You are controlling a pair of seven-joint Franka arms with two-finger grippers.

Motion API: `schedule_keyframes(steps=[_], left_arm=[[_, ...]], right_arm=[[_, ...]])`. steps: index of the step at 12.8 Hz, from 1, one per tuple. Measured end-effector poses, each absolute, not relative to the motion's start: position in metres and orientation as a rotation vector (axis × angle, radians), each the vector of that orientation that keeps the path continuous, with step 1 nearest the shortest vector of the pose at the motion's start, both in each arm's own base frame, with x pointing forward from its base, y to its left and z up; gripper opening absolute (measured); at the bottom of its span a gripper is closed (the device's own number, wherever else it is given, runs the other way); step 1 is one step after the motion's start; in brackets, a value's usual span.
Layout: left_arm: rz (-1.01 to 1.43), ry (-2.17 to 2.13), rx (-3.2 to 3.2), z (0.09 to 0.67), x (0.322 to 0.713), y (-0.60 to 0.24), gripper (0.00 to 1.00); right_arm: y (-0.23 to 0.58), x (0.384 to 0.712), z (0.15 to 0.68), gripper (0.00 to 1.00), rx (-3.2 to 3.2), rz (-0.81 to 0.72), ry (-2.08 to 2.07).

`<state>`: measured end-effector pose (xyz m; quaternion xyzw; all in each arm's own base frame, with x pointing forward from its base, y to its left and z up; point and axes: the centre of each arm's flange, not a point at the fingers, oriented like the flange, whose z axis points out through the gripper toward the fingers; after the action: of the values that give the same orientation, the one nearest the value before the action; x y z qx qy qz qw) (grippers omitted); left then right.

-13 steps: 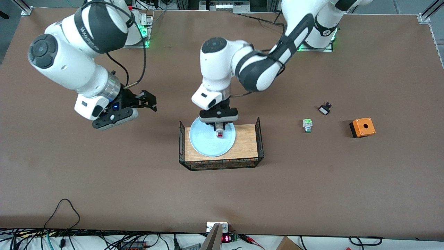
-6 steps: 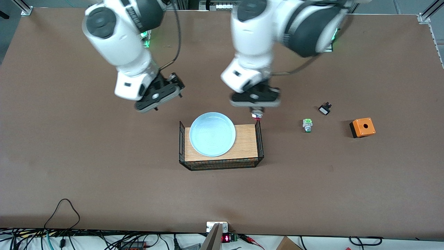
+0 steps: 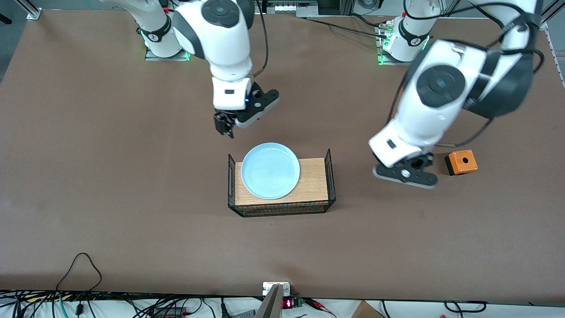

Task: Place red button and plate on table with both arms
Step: 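Carry the button toward the orange box while the right gripper grasps the plate, then set the button on the table while the right gripper lifts the plate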

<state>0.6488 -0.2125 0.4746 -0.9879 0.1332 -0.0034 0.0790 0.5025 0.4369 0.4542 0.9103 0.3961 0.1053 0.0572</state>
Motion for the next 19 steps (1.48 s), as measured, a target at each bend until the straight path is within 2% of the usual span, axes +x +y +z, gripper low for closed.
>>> schedule_keyframes(steps=[5, 9, 10, 11, 12, 14, 15, 17, 18, 19], left_arm=[[-0.016, 0.541, -2.977, 0.362, 0.665, -0.092, 0.34], [-0.149, 0.648, -3.012, 0.268, 0.633, -0.042, 0.34], [-0.198, 0.658, -3.028, 0.241, 0.619, -0.026, 0.34], [-0.227, 0.660, -3.045, 0.217, 0.606, -0.011, 0.34], [-0.229, 0.659, -3.067, 0.191, 0.594, 0.007, 0.34], [-0.234, 0.660, -3.071, 0.186, 0.594, 0.015, 0.34], [-0.239, 0.664, -3.070, 0.188, 0.595, 0.014, 0.41], [-0.258, 0.669, -3.067, 0.193, 0.599, 0.011, 0.61], [-0.264, 0.670, -3.062, 0.197, 0.601, 0.011, 0.69], [-0.256, 0.674, -3.056, 0.205, 0.604, 0.010, 0.80]], right_arm=[[0.484, 0.499, 0.367, 1.00, 2.611, 0.412, 1.389], [0.490, 0.502, 0.340, 1.00, 2.577, 0.430, 1.429], [0.489, 0.502, 0.339, 0.93, 2.576, 0.430, 1.428], [0.489, 0.503, 0.340, 0.92, 2.575, 0.432, 1.430], [0.490, 0.503, 0.341, 0.74, 2.574, 0.436, 1.431], [0.490, 0.503, 0.341, 0.51, 2.568, 0.440, 1.435], [0.490, 0.503, 0.341, 0.38, 2.567, 0.441, 1.435], [0.492, 0.502, 0.341, 0.14, 2.563, 0.445, 1.441], [0.496, 0.499, 0.343, 0.05, 2.556, 0.459, 1.456], [0.500, 0.496, 0.345, 0.04, 2.550, 0.470, 1.471]])
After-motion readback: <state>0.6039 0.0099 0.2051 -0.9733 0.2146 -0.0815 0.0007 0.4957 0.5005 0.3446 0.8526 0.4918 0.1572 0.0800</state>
